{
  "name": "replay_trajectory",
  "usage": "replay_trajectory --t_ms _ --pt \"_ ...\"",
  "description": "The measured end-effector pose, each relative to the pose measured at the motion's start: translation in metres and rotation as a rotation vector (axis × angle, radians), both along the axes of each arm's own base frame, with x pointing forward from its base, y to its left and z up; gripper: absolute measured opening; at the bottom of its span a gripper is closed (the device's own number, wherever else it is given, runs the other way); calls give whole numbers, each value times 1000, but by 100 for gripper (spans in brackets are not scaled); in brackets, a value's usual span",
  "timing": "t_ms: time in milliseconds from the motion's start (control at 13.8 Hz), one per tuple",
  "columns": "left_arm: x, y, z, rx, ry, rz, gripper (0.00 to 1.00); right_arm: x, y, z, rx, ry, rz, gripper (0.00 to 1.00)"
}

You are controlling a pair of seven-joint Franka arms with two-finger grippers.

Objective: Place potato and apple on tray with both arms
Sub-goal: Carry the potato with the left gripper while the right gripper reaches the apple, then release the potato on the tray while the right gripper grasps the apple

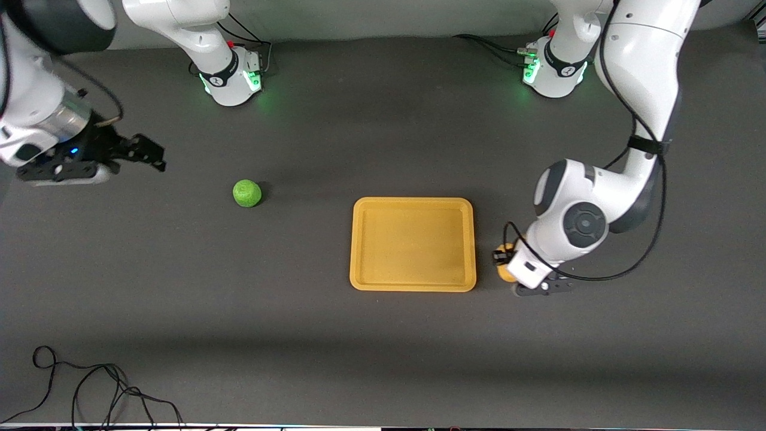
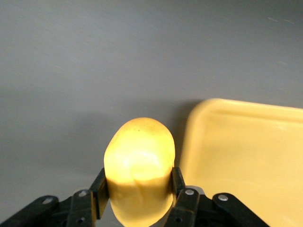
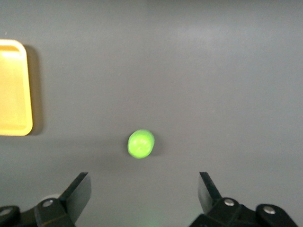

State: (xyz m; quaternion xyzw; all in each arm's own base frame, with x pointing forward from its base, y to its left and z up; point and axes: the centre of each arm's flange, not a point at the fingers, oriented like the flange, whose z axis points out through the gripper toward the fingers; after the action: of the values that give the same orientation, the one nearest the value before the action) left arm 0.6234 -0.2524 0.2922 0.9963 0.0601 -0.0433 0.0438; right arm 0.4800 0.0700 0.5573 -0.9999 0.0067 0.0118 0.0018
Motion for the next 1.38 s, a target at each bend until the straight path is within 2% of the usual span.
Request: replay_trajectory --t_ms 217,362,652,870,1159,1232,1377 --pt "-23 -46 -22 -3 45 -12 56 -51 30 -4 -4 -5 21 100" --pt "-27 -53 -33 1 59 -18 56 -68 29 -9 -5 -4 24 100" --pt "-31 -59 -48 3 78 -28 56 -69 25 -51 -1 -17 17 100" --pt "-39 -75 -53 -2 73 -53 56 -70 24 -111 2 -34 15 100" --pt "-43 -76 -71 7 98 -56 57 -73 25 -209 7 -56 18 100" --pt "-44 -76 -74 8 102 -57 62 -73 26 -232 8 -60 20 100" --pt "-43 -76 -75 9 103 -57 82 -73 27 -273 11 -69 22 100"
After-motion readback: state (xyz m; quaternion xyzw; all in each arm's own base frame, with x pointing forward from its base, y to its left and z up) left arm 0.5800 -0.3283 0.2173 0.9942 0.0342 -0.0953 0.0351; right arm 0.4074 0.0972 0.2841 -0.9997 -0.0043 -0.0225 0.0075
